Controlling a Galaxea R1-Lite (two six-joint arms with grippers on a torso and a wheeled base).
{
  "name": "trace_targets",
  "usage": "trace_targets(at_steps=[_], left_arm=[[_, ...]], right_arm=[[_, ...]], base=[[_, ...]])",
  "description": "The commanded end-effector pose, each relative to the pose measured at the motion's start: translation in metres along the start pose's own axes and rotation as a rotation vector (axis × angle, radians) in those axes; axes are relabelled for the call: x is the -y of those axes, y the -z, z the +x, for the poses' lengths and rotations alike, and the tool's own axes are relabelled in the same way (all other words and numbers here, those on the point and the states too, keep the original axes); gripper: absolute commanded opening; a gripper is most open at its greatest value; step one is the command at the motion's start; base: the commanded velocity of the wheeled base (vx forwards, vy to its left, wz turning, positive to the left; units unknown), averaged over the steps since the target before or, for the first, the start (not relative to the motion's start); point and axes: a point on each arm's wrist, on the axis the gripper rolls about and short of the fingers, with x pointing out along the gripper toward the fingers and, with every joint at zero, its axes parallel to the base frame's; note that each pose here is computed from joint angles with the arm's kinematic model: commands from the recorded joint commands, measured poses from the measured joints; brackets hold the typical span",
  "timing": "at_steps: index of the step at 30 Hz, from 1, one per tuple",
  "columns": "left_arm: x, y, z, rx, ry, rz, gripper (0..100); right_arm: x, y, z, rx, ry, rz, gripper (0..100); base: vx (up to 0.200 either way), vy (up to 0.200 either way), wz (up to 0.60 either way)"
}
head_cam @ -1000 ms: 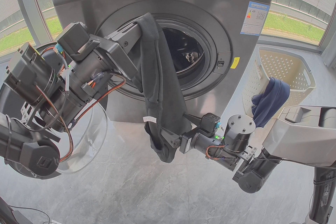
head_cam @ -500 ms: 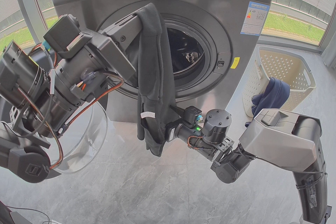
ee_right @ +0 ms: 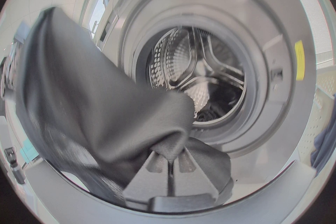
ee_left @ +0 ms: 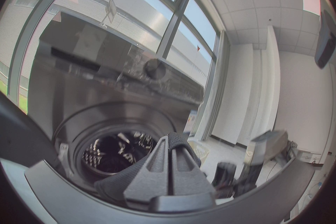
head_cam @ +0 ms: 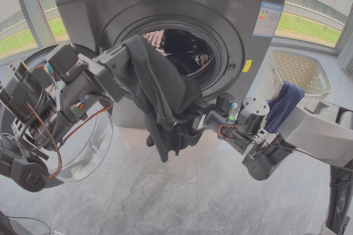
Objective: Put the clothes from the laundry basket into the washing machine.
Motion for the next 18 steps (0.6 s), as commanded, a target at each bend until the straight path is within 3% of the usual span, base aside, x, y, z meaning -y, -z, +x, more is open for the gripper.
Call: trace_targets(at_steps=[1, 8, 16, 18], left_arm=[[-0.016, 0.043, -0.017, -0.168, -0.064, -0.020, 0], [-0.019, 0.081, -0.029, -0.315, -0.090, -0.051, 0], [-0.020, 0.093, -0.032, -0.339, -0.096, -0.055, 0], [-0.020, 0.105, -0.037, -0.386, -0.098, -0.066, 0]], right_arm=[[0.000, -0.067, -0.022, 0.120, 0.017, -0.006, 0], [-0.008, -0.094, -0.032, 0.187, 0.031, 0.008, 0], [-0.007, -0.105, -0.037, 0.211, 0.034, 0.009, 0], [-0.009, -0.109, -0.038, 0.221, 0.028, 0.010, 0]], base=[[0.000, 0.000, 0.00], [0.000, 0.000, 0.00], [0.000, 0.000, 0.00], [0.000, 0.000, 0.00]])
